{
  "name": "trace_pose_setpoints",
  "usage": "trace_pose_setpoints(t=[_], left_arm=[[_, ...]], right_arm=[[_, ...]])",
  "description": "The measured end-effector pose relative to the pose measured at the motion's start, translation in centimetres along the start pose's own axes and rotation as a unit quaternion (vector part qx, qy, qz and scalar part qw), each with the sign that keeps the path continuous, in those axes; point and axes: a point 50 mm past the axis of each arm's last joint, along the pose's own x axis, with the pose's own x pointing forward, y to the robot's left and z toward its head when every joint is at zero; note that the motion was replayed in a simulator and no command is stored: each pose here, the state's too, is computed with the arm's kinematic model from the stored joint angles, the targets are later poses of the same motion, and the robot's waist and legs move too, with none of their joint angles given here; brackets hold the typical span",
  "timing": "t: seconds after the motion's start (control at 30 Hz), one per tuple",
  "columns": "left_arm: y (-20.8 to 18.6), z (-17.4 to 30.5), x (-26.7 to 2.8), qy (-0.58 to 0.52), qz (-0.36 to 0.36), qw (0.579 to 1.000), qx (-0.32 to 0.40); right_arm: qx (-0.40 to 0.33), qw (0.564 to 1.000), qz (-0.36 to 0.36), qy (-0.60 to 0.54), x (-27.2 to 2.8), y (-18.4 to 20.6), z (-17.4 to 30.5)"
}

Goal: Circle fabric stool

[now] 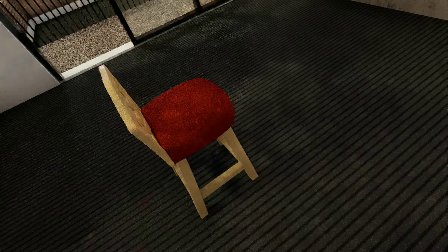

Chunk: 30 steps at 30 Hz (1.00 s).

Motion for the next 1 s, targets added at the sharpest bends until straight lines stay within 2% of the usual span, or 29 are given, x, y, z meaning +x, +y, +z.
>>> trace_pose_setpoints(t=[0.1,0.2,0.33,0.43,0.53,0.67,0.77,0.87,1.0], left_arm=[[-1.2,-1.4,-0.2,0.026,-0.019,0.999,0.011],[-2.3,-2.3,-0.4,0.046,-0.042,0.997,0.036],[-3.6,-3.4,-0.6,0.069,-0.063,0.994,0.048],[-2.9,-4.0,-0.7,0.082,-0.057,0.993,0.054],[-0.4,-1.2,0.3,0.036,-0.012,0.999,0.020],[2.5,3.5,0.7,-0.054,0.039,0.997,-0.024],[2.7,4.7,0.6,-0.079,0.044,0.995,-0.032],[1.1,3.0,0.9,-0.040,0.017,0.999,-0.014],[-2.9,-2.9,0.0,0.076,-0.050,0.995,0.041]], right_arm=[[-0.002,0.997,-0.021,-0.073,0.6,-1.7,4.7],[-0.008,0.996,-0.015,-0.084,1.0,-1.4,5.9],[-0.026,0.999,0.018,0.000,0.5,0.8,0.7],[-0.038,0.994,0.057,0.080,-0.6,3.6,-3.8],[-0.052,0.994,0.068,0.070,-0.9,4.1,-3.8],[0.027,0.999,0.022,0.012,-0.4,2.3,-1.0],[0.035,0.999,0.020,-0.014,-0.1,2.3,0.5],[0.016,0.999,0.036,-0.003,0.0,3.1,0.2],[-0.038,0.997,0.066,0.034,-0.2,4.4,-1.6]])
